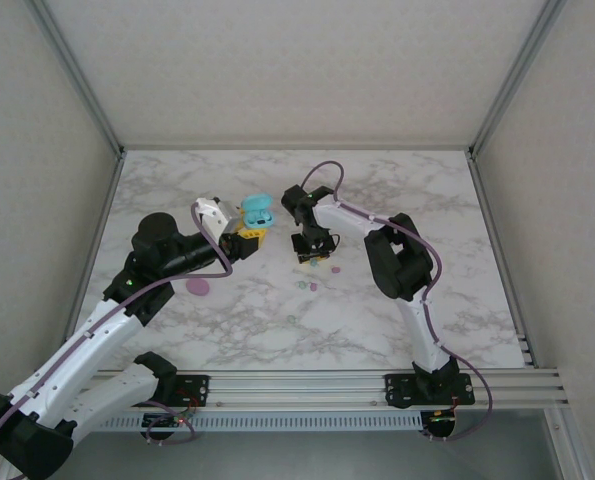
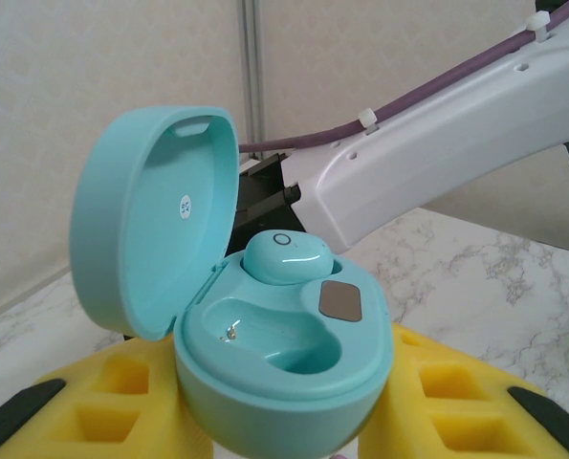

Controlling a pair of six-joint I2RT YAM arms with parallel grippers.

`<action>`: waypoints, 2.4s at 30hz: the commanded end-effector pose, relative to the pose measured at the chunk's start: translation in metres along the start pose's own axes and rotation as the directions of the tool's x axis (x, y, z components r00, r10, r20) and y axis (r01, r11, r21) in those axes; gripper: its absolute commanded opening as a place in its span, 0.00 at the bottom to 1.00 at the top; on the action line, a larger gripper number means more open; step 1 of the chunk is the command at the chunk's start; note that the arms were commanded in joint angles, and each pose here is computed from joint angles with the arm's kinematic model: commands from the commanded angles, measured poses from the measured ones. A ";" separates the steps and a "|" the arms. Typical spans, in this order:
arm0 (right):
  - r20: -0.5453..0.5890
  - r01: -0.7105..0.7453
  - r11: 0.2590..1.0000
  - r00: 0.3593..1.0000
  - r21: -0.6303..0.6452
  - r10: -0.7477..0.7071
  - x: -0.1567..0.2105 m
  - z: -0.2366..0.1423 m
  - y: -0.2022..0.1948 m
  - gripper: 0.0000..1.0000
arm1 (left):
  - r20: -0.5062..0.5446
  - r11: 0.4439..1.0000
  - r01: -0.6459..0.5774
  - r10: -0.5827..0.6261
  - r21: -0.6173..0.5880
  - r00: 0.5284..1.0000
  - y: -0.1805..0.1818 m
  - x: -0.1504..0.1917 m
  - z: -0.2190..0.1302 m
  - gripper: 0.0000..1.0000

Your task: Insert wireless bluetooth earbuds into charging case

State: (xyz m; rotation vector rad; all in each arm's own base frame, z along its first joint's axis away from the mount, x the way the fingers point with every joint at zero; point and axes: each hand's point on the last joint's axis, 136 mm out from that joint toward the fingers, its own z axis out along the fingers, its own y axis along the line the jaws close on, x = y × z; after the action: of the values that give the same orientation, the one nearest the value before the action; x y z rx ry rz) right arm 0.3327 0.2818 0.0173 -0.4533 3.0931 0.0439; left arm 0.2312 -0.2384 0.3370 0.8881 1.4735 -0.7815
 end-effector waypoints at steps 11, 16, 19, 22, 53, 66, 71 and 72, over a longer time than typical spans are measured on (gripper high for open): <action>0.024 -0.001 0.999 1.000 0.048 0.000 0.004 -0.020 -0.001 0.35 | 0.035 0.999 -0.021 0.020 0.025 0.999 -0.005 -0.015 0.001 0.28; 0.008 0.001 0.998 1.000 0.056 -0.002 0.005 -0.011 -0.001 0.32 | 0.035 0.999 -0.025 0.024 0.020 0.999 -0.004 -0.016 0.000 0.28; 0.001 0.002 0.999 1.000 0.054 -0.002 0.005 -0.007 -0.002 0.31 | 0.031 1.000 -0.023 0.022 0.021 0.999 -0.004 -0.015 0.001 0.28; -0.006 0.004 0.999 1.000 0.050 -0.004 0.005 -0.003 0.000 0.28 | 0.029 1.000 -0.019 0.018 0.024 0.999 -0.004 -0.014 0.001 0.28; 0.125 0.013 0.977 0.992 -0.212 0.014 -0.002 -0.069 0.015 0.18 | 0.025 1.000 -0.024 0.024 0.008 0.999 -0.002 -0.015 0.000 0.28; 0.234 -0.001 0.874 0.963 -0.487 0.131 0.007 -0.156 -0.005 0.20 | 0.024 1.000 -0.022 0.022 -0.003 0.999 0.002 -0.010 0.003 0.28; 0.151 0.026 0.929 0.988 -0.370 0.032 0.000 -0.105 0.000 0.20 | 0.029 1.000 -0.022 0.022 -0.009 0.999 0.000 -0.013 -0.001 0.28; 0.133 0.028 0.939 0.991 -0.344 0.019 0.000 -0.097 0.000 0.20 | 0.031 1.000 -0.023 0.023 -0.013 0.999 0.000 -0.014 -0.002 0.28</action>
State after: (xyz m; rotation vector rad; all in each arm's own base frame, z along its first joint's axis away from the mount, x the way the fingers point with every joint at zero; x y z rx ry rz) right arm 0.3423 0.2841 0.1409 -0.3485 2.8477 0.7709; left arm 0.2360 -0.2405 0.3316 0.8878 1.4946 -0.7794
